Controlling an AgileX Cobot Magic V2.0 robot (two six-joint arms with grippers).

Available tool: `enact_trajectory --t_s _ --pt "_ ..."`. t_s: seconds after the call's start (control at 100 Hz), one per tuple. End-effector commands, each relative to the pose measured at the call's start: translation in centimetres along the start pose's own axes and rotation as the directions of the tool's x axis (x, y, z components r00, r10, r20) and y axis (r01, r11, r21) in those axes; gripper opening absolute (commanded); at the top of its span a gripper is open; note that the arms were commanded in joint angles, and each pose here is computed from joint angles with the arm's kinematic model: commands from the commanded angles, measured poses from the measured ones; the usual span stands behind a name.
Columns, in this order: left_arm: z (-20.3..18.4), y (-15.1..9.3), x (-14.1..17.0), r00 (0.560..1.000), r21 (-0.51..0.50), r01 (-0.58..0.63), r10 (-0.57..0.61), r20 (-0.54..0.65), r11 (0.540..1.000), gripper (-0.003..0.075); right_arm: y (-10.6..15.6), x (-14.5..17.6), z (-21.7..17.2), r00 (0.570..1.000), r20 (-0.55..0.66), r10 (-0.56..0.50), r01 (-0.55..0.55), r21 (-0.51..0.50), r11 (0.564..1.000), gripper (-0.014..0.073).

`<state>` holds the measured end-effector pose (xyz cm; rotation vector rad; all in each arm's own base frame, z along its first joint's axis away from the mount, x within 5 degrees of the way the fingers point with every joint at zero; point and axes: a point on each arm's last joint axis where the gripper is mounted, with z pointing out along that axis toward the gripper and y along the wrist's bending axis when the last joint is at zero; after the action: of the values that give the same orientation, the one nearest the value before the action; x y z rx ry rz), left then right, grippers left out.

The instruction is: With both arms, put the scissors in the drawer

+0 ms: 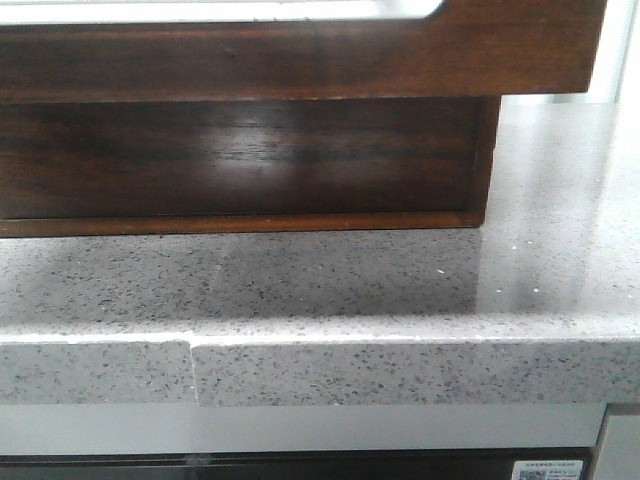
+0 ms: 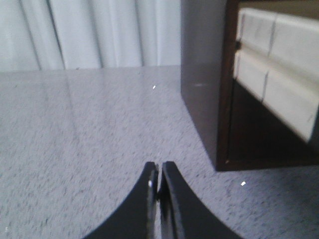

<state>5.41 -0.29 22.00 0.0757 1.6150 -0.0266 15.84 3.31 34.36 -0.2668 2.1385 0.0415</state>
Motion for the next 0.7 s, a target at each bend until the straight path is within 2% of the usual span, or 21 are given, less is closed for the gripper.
enact_trajectory --t_s 0.0,0.27,0.69 --pt "-0.3 0.1 -0.7 0.990 -0.019 0.029 -0.026 0.135 0.999 -0.0020 -0.2 -1.2 -0.7 0.996 0.092 -0.004 0.002 0.013 1.000 -0.0069" --pt "0.2 0.1 1.8 0.986 -0.019 0.125 -0.122 0.111 0.992 -0.0020 -0.2 -1.2 -0.7 0.996 0.087 -0.004 0.002 0.013 1.000 -0.0069" --pt "0.2 0.1 1.8 0.987 -0.020 0.120 -0.118 0.107 0.993 -0.0020 -0.2 -1.2 -0.7 0.996 0.087 -0.004 0.002 0.013 1.000 -0.0069"
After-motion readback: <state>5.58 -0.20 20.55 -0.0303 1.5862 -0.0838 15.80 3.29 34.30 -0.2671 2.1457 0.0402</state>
